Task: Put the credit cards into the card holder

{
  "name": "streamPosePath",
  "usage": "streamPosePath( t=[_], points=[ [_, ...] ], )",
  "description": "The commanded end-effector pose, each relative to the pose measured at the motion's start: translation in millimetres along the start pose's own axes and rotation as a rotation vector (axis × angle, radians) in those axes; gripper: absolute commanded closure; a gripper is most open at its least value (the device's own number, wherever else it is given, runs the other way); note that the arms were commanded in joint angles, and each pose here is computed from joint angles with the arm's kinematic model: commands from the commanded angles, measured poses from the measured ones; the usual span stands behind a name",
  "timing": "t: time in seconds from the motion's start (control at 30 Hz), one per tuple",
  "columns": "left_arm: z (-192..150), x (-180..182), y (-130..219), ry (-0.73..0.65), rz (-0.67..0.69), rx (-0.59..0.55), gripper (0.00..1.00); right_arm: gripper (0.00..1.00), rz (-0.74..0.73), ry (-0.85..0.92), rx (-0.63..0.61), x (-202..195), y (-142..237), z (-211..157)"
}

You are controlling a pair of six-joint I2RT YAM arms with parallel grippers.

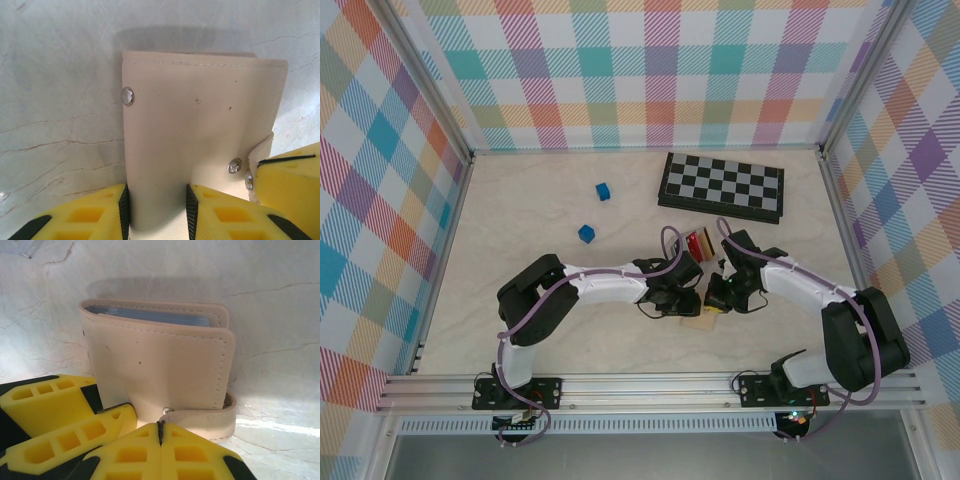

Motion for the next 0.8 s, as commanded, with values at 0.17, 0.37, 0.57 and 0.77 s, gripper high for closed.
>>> streamPosePath(
  t=[0.17,0.37,0.57,0.77],
  points=[
    [-11.6,3.0,-13.1,0.003,0.017,0.028,0.66,1.00,0.003,0.005,0.013,3.7,-7.4,0.3],
    [-11.8,2.4,-13.6,0.004,0.014,0.029,0.66,1.00,-0.037,-0.013,-0.018,-5.4,-13.9,4.5],
    [-12.8,2.7,-13.8,0.007,0.013,0.033,0.66,1.00,-0.057,-0.038,-0.031,-12.7,-19.9,6.1],
    [-13.1,4.7,-13.8,0.009,0.020,0.032,0.67,1.00,-0.036,-0.011,-0.089,-2.9,4.2,7.5]
  ],
)
Point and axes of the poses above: each hand's point on the last joint's axis, 136 mm out from that joint toward the fingers, its own y axis back along the fingers, its own x axis along the line the jaws close on, z = x × y, the point moved 1 cm from there along y, back along the fingers, and after that the axes turned 2 degrees about -y, right-handed, at the moved point
